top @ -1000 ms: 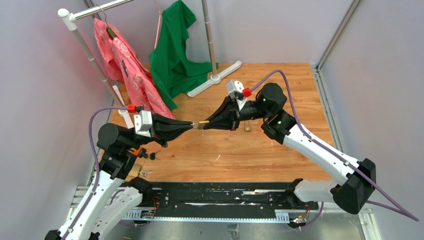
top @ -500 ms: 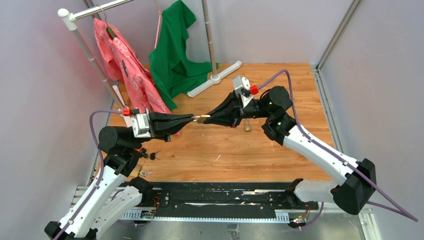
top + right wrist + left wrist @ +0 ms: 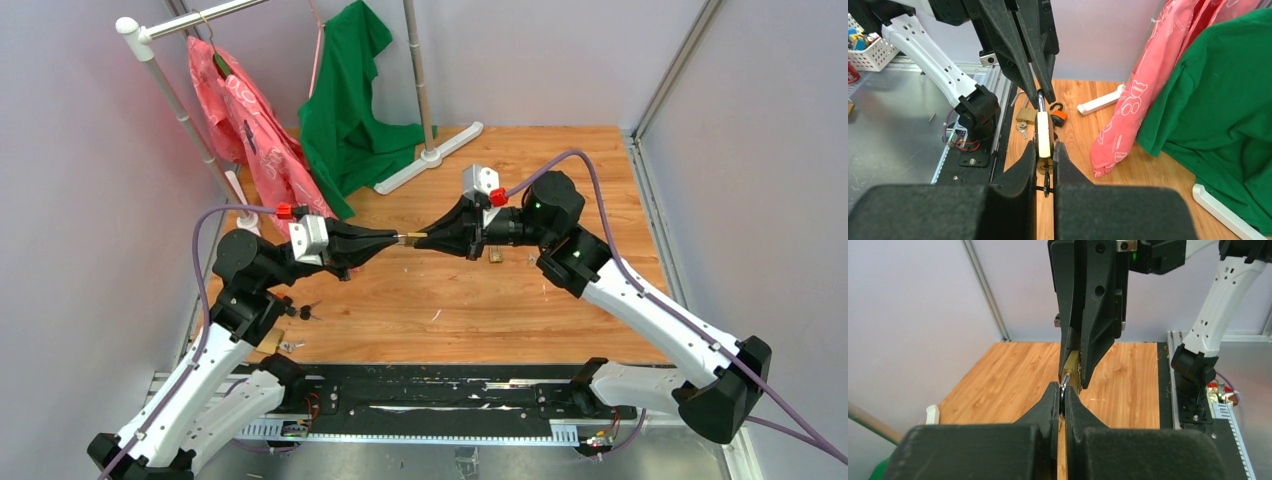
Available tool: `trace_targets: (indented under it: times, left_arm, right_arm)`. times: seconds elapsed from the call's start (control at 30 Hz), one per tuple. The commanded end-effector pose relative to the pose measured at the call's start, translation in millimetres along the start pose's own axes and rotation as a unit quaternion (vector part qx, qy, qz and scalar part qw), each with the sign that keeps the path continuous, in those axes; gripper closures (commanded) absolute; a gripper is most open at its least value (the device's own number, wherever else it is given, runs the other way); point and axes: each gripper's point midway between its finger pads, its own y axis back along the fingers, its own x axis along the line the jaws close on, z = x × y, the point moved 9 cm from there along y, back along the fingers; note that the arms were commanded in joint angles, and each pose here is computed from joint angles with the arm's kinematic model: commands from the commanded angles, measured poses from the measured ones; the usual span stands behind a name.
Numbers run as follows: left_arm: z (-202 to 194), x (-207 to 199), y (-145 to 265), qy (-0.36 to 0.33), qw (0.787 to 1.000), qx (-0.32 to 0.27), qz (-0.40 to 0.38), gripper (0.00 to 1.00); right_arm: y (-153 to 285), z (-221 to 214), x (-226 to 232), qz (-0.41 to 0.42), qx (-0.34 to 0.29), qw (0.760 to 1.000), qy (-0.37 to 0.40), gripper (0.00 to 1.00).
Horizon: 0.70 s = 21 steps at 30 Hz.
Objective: Lock with the key
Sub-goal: Lock the lock.
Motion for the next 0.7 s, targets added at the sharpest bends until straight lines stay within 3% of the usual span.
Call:
trace_targets:
  times: [0.0,0.27,0.47,0.67]
  left_arm:
    - [-23,-25,-1,0.062,0.991,0.061,-0.106,1.0]
    - [-30,-25,-17,0.085,0.991,-0.017,-0.101,1.0]
    - [-36,-38,-26,0.099,0.985,-0.027,-0.136,1.0]
    - [-37,-38,-25,0.107,0.985,-0.026,-0.133,1.0]
  right_arm:
    - [-1,34,-7,-0.043,-0.035,0.995,0.084,1.0]
    - [-20,35,-4,0.028,-0.105,0.994,0.029,1.0]
    - [-20,53,-1,0.043,-0.143,0.988,0.043,1.0]
    - [-16,48,-2,0.027,-0.111,0.992,0.05,1.0]
